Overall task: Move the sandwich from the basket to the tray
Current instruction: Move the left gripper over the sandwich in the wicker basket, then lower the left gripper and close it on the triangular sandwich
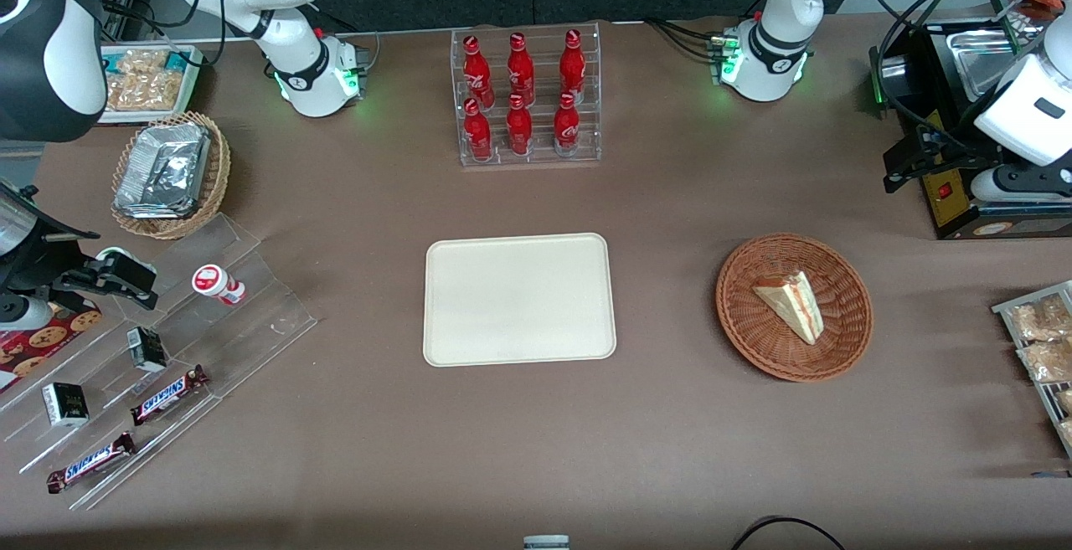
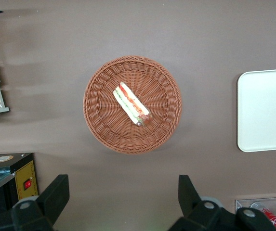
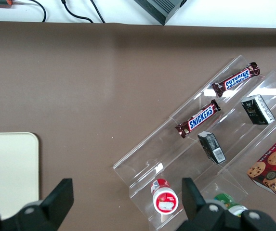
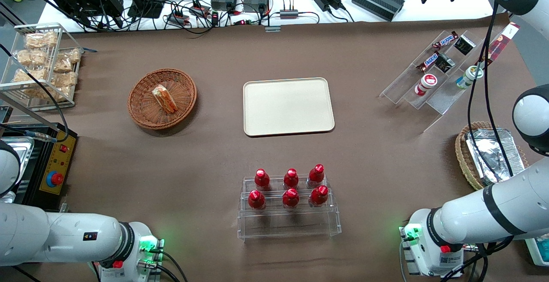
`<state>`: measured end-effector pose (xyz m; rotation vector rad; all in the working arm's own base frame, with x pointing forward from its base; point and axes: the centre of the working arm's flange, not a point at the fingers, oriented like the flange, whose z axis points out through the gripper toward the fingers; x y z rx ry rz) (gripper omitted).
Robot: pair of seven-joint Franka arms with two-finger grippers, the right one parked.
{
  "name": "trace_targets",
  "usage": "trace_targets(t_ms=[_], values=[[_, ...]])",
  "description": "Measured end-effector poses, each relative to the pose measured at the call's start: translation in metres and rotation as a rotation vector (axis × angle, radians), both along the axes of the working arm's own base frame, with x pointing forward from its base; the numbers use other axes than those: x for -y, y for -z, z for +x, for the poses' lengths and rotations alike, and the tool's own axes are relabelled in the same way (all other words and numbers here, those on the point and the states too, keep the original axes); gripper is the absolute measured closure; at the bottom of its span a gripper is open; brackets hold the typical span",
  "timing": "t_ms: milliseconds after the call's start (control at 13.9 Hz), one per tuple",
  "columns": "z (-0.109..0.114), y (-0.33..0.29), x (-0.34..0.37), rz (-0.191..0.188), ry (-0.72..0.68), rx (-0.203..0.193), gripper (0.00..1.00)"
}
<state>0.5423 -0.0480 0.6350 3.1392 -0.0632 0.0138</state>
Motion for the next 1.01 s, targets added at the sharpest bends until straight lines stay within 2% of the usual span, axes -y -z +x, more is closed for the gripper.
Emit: trace_targets(t_ms=[216,361,649,722,866,1010], values=[[-0.001,0.003,-0.001,0.002,-0.015,-0.02,0.0],[0.002,0.014,-0.001,0.005,-0.099,-0.052,0.0],[0.026,0.092,0.005,0.046,-0.425,-0.177,0.0],[0.035,0.119,0.007,0.057,-0.497,-0.194,0.0],[0.051,0.177,0.009,0.068,-0.603,-0.202,0.0],[0.057,0.225,0.01,0.066,-0.639,-0.195,0.0]])
